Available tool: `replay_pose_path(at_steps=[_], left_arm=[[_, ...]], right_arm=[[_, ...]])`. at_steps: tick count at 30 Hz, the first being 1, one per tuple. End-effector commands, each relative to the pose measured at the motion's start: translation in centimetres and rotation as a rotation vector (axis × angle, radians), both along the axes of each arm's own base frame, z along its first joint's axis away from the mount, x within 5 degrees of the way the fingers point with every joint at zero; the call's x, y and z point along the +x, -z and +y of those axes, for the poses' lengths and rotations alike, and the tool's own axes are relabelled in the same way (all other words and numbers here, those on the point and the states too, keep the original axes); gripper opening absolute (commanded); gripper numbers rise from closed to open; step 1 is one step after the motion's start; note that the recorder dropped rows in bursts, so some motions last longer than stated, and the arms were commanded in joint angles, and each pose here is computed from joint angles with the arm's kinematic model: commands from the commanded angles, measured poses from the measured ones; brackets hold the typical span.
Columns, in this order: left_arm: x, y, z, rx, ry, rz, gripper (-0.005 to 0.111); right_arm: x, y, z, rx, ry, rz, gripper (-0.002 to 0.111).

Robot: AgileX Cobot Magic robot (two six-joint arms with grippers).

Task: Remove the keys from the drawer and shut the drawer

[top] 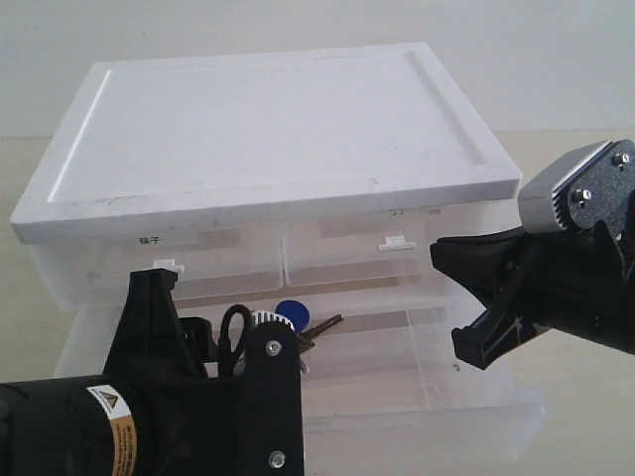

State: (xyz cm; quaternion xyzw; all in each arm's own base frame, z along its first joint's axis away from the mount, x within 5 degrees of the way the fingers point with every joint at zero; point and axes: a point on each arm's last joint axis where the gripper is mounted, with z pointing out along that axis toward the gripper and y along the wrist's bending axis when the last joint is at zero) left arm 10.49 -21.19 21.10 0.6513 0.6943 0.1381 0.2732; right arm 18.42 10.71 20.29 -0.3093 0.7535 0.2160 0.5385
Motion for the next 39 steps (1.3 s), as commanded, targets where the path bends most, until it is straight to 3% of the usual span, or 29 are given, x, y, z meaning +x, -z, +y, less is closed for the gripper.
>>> replay_pose_path(at_steps=[1, 10, 12, 15, 19, 22, 29, 33, 39], left_arm=[[-0.1, -0.5, -0.3, -0.094, -0.047, 0.012, 0.062], [-2.0, -4.4, -2.5, -0.636, 0.065, 0.161, 0.060], [-1.8, -4.9, -2.3, -0.703, -0.007, 0.190, 0.060], [-0.1, -5.3, -1.4, -0.781, -0.282, 0.197, 0.061], [1.9, -4.1, -0.9, -0.813, -0.501, 0.215, 0.073], [3.2, -2.4, -0.9, -0.757, -0.586, 0.191, 0.074], [4.9, 0.3, -1.9, -0.725, -0.611, 0.199, 0.074], [6.3, 0.9, -1.3, -0.729, -0.682, 0.140, 0.074], [7.2, 2.2, -1.3, -0.714, -0.714, 0.167, 0.074]], right_arm=[[0.2, -0.2, -0.1, 0.011, 0.015, -0.002, 0.000], [0.2, -0.2, -0.1, 0.011, 0.015, -0.002, 0.000], [0.2, -0.2, -0.1, 0.011, 0.015, -0.002, 0.000], [0.2, -0.2, -0.1, 0.018, 0.018, 0.005, 0.000], [0.2, -0.2, -0.1, 0.017, 0.018, 0.007, 0.000], [0.2, 0.0, -0.2, 0.004, 0.026, 0.016, 0.000], [0.2, -0.1, -0.1, 0.011, 0.022, 0.011, 0.000], [0.2, -0.2, -0.1, 0.021, 0.016, 0.004, 0.000], [0.2, -0.2, -0.1, 0.022, 0.015, 0.003, 0.000]])
